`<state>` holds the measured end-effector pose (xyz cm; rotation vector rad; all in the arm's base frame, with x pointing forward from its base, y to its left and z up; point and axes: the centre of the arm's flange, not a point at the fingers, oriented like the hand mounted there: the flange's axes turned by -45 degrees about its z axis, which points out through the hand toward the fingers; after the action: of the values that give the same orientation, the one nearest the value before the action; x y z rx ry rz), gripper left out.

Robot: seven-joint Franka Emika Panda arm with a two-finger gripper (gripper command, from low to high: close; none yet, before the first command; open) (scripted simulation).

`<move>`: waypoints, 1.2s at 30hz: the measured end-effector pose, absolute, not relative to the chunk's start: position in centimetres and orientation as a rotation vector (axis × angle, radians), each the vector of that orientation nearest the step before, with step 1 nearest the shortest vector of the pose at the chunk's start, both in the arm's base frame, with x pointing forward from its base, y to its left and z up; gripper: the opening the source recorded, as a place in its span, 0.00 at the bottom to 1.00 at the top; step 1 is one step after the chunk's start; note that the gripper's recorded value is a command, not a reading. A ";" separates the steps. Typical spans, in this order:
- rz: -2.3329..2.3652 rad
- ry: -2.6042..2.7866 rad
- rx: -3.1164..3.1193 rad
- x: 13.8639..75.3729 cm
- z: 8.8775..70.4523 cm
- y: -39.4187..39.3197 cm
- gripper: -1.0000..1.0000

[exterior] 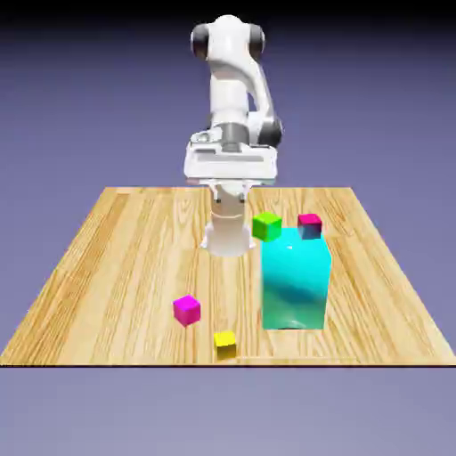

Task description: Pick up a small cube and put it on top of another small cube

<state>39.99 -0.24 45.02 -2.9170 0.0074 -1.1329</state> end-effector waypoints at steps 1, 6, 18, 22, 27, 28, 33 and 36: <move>-1.057 0.080 -2.923 40.8 44.3 -0.8 0.50; -0.683 0.428 -2.901 44.6 40.2 -3.5 0.50; 0.141 1.109 -2.580 50.4 28.3 -8.5 0.50; 0.379 1.276 -2.414 51.7 24.1 -9.5 0.50; 0.645 1.443 -2.182 52.9 18.9 -10.6 0.50; 0.695 1.470 -2.134 53.0 17.9 -10.8 0.50; 0.852 1.548 -1.969 53.6 14.4 -11.4 0.50; 0.852 1.548 -1.969 52.7 9.0 -7.8 0.00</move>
<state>52.73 -7.83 8.96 -1.9692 1.5477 0.8523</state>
